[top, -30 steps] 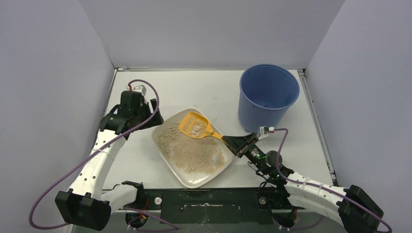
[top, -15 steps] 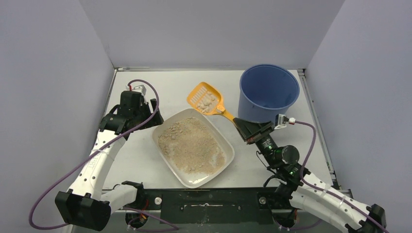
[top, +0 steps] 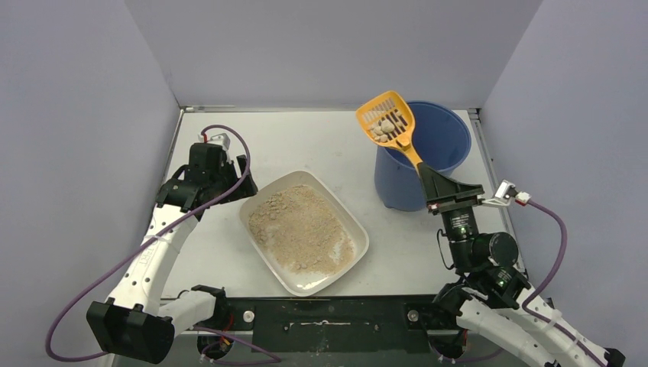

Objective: Clean the litter box

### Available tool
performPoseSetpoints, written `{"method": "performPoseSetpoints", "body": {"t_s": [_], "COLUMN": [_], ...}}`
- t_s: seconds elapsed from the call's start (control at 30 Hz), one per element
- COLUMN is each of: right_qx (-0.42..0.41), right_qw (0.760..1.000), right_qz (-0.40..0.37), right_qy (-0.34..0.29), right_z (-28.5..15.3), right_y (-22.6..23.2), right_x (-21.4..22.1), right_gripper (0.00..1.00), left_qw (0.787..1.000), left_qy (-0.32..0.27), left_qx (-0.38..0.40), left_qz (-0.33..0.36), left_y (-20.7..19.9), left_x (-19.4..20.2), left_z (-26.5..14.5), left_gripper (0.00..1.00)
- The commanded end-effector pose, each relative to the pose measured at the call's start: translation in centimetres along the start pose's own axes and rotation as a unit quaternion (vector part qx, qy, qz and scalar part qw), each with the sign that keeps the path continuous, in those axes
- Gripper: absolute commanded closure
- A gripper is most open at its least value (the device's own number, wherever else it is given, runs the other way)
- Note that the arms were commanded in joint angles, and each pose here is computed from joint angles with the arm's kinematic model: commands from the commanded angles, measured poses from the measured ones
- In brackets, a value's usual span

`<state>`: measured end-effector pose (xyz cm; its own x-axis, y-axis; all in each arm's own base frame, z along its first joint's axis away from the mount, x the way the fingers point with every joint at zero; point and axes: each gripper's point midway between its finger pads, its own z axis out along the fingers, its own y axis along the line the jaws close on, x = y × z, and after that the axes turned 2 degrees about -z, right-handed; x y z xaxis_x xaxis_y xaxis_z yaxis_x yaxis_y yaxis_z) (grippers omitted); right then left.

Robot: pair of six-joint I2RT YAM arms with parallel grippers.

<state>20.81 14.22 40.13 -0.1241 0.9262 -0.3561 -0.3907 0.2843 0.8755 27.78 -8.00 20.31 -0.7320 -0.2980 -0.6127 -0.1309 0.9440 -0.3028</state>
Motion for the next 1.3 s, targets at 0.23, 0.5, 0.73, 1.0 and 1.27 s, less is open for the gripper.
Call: {"method": "performPoseSetpoints", "body": {"t_s": [0.23,0.5,0.73,1.0,1.27], "right_qx": [0.11,0.169,0.222,0.193,0.167], "right_qw": [0.972,0.909,0.825,0.703,0.539], "right_qz": [-0.195,-0.377,-0.519,-0.681,-0.81], "right_qy": [-0.076,-0.052,0.003,0.075,0.16], "right_z": [-1.2,-1.7,-1.2,-0.2,0.6], "right_y": [-1.1,-2.6,-3.9,-4.2,-4.8], "right_x": [-7.0,-8.8,-9.2,-8.8,-8.5], "right_gripper": [1.0,1.0,1.0,1.0,1.0], "left_qw": [1.0,0.999,0.999,0.999,0.999], "left_qy": [-0.025,-0.012,0.004,0.023,0.04], "left_qx": [0.018,0.03,0.035,0.039,0.028], "left_qz": [0.007,0.009,0.008,0.003,-0.016], "left_y": [-0.6,-0.9,-0.8,-0.6,0.3], "left_x": [-1.1,-0.3,0.6,2.3,4.1], "left_z": [-0.3,-0.2,0.0,0.3,0.4], "left_gripper": [0.28,0.27,0.26,0.27,0.27]}}
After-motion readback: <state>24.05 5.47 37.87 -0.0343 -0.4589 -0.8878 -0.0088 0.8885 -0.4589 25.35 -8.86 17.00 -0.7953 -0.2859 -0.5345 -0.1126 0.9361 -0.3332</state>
